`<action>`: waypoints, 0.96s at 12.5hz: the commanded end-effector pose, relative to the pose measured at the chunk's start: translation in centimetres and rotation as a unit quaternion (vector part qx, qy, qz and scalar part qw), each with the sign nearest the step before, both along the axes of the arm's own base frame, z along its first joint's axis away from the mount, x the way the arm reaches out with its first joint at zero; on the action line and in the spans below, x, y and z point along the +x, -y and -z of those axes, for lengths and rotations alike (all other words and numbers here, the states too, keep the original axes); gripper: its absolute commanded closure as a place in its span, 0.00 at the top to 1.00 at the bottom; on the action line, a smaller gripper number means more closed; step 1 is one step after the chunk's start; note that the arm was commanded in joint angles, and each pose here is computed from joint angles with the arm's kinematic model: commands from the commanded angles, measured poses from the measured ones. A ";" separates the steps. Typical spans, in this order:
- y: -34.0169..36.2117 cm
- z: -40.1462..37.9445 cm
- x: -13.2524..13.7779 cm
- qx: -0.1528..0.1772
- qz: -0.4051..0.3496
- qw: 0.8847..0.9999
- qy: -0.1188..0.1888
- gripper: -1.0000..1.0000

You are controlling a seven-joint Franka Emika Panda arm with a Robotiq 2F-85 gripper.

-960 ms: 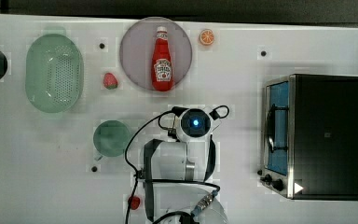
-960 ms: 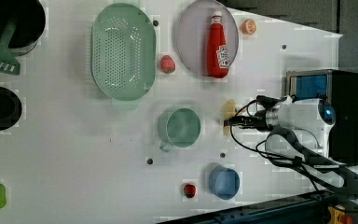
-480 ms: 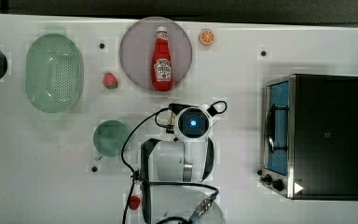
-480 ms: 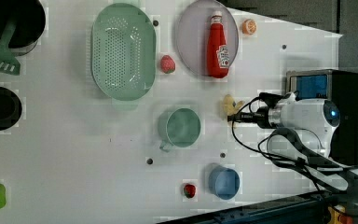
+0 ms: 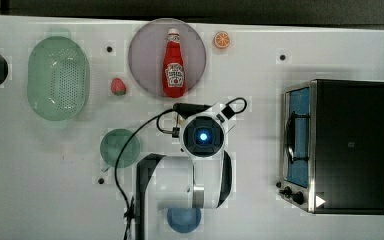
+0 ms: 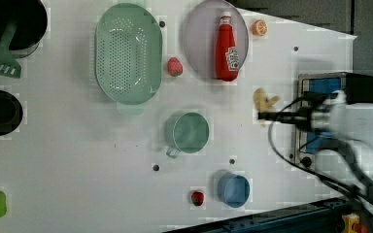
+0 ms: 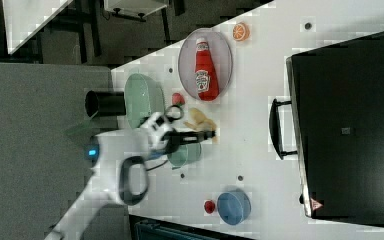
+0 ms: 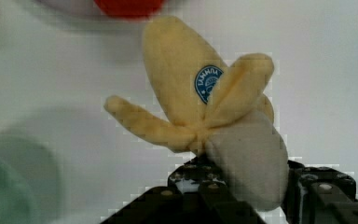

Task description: Pick Banana and place it in mug.

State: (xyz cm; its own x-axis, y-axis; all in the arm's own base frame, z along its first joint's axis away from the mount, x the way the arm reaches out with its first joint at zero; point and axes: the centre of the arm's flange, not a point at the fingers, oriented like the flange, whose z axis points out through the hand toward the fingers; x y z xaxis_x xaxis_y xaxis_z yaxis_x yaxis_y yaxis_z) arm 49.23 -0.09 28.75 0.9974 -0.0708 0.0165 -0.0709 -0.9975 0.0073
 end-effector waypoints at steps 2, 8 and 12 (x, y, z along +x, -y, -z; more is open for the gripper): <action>-4.0 -8.9 -0.8 -0.005 0.051 0.998 -0.030 0.30; -13.2 -15.5 -2.8 -0.016 0.104 0.994 -0.024 0.30; -18.7 -12.8 -4.5 -0.010 0.164 0.985 -0.058 0.30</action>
State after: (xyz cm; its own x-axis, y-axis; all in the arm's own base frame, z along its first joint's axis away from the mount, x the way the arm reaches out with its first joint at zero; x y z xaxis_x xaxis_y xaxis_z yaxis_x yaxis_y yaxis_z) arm 44.63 19.24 41.51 0.9595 -0.2583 -0.1120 -0.2559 -0.9660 0.0361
